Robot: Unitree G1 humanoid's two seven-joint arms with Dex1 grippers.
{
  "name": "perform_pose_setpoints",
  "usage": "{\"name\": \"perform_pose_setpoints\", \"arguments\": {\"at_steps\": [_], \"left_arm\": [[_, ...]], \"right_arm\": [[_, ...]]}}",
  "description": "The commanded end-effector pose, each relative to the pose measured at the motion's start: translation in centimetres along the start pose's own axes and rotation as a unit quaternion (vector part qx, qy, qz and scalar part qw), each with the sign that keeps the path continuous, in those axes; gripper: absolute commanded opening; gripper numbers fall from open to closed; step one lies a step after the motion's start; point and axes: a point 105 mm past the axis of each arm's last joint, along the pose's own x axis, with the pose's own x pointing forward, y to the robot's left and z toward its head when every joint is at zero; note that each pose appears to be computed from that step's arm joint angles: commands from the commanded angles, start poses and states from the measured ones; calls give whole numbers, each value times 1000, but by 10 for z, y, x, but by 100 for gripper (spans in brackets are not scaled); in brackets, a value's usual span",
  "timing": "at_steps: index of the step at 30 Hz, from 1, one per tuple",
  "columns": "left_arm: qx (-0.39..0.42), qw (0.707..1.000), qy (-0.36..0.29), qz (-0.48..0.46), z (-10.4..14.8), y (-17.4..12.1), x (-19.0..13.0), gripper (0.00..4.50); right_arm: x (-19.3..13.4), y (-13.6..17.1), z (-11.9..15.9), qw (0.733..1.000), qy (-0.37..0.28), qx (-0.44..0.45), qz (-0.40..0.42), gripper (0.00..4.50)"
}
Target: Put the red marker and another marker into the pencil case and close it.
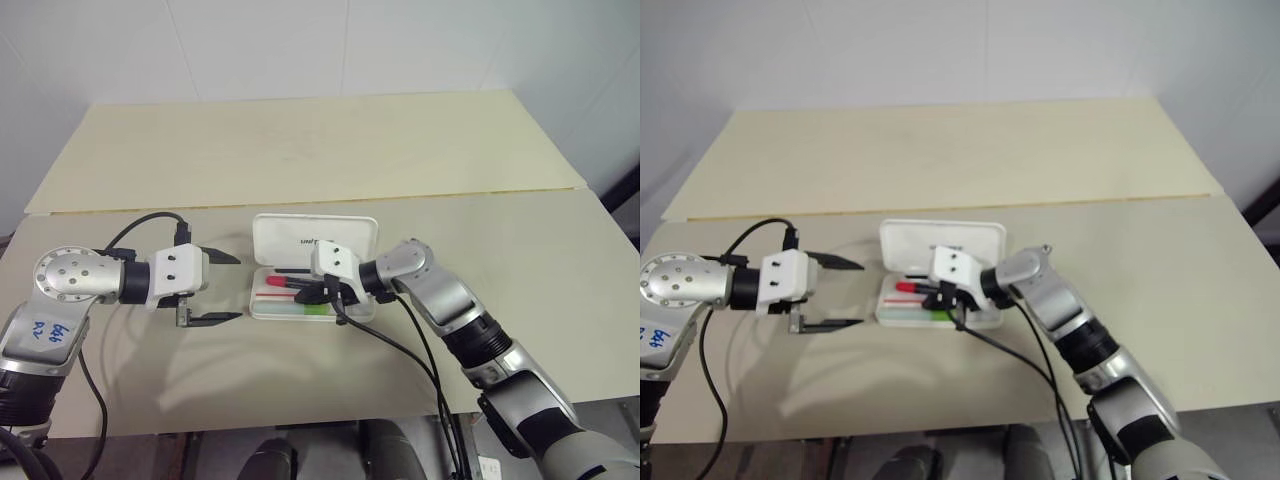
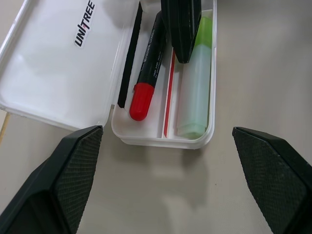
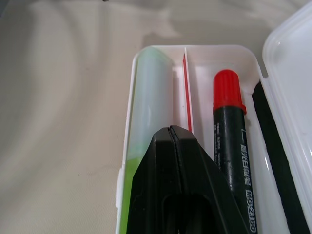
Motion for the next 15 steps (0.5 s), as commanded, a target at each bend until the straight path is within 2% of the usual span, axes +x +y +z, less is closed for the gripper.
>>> {"name": "perform_pose_setpoints", "arguments": {"at_steps": [1, 10, 15], "left_arm": [[21, 1000, -8, 8, 10, 4, -2, 450], [22, 1000, -8, 8, 10, 4, -2, 450], [23, 1000, -7, 8, 9, 5, -3, 450]], "right_arm": [[-5, 2, 23, 999, -31, -28, 1, 3], [-17, -5, 41, 997, -67, -22, -19, 3], [-40, -3, 36, 998, -66, -3, -11, 3]]}}
